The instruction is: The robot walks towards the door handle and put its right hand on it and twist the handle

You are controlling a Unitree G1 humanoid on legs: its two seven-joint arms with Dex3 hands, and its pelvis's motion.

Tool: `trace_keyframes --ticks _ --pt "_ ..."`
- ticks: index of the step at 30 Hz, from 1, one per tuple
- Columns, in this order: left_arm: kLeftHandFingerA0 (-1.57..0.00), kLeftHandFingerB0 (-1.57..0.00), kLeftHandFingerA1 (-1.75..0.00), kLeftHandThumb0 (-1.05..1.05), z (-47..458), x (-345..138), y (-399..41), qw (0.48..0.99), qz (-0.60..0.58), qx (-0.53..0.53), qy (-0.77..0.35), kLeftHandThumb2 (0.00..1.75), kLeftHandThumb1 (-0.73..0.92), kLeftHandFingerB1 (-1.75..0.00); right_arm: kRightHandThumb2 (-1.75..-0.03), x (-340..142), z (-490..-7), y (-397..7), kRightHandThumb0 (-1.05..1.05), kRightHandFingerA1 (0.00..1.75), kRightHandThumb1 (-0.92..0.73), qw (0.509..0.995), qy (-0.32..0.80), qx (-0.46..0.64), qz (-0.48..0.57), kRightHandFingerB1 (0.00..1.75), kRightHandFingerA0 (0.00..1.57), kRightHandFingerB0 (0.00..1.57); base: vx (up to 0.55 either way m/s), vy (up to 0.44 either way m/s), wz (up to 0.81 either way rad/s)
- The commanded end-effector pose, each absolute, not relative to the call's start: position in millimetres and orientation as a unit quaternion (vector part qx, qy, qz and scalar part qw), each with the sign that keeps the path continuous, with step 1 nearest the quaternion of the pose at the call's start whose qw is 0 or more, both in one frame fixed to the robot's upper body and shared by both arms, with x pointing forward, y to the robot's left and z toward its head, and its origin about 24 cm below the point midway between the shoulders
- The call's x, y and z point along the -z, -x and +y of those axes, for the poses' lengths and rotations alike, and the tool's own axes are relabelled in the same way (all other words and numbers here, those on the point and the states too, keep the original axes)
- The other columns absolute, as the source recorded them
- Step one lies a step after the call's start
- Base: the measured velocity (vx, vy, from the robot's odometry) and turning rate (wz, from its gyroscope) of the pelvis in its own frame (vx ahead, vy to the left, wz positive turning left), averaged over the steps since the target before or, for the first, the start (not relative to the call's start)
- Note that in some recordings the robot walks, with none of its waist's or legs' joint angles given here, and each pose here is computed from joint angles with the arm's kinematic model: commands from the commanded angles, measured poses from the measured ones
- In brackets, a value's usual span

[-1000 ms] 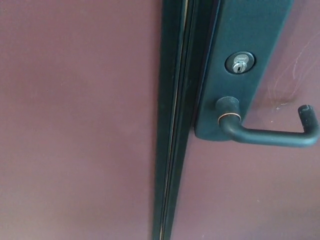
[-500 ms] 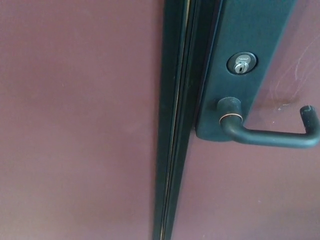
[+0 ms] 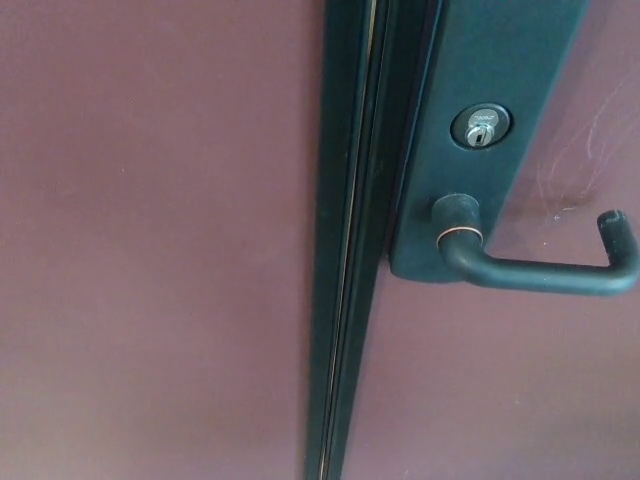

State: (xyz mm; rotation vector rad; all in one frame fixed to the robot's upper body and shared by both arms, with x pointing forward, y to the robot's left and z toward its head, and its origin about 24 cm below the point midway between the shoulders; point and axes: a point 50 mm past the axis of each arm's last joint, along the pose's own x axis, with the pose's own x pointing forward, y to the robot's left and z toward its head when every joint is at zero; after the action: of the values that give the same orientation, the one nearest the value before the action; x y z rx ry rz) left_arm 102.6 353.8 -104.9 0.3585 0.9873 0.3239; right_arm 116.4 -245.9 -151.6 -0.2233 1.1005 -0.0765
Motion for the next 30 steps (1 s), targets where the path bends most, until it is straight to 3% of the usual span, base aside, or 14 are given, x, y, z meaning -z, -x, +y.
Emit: trace_keyframes --ticks 1,23,30 --pt "-0.75 -0.59 -0.54 -0.21 350.8 106.4 -102.8 0.854 0.47 -0.143 -0.169 0.57 0.57 -0.45 -0.61 152.0 -249.1 -113.3 -0.24 0.43 -0.7 0.841 0.099 0.044 0.53 0.37 0.59 0.46 0.0 0.0 0.0" --pt "-0.74 -0.6 -0.53 -0.22 351.5 104.8 -104.6 0.859 0.464 -0.139 -0.169 0.57 0.57 -0.45 -0.61 151.4 -248.4 -115.7 -0.24 0.42 -0.69 0.841 0.117 0.031 0.528 0.38 0.59 0.46 0.0 -0.005 0.02" --pt "-0.74 -0.6 -0.53 -0.22 351.1 105.2 -107.0 0.857 0.466 -0.144 -0.167 0.57 0.57 -0.46 -0.6 151.3 -248.6 -116.1 -0.23 0.43 -0.69 0.841 0.113 0.03 0.528 0.37 0.59 0.45 -0.02 -0.273 0.1"
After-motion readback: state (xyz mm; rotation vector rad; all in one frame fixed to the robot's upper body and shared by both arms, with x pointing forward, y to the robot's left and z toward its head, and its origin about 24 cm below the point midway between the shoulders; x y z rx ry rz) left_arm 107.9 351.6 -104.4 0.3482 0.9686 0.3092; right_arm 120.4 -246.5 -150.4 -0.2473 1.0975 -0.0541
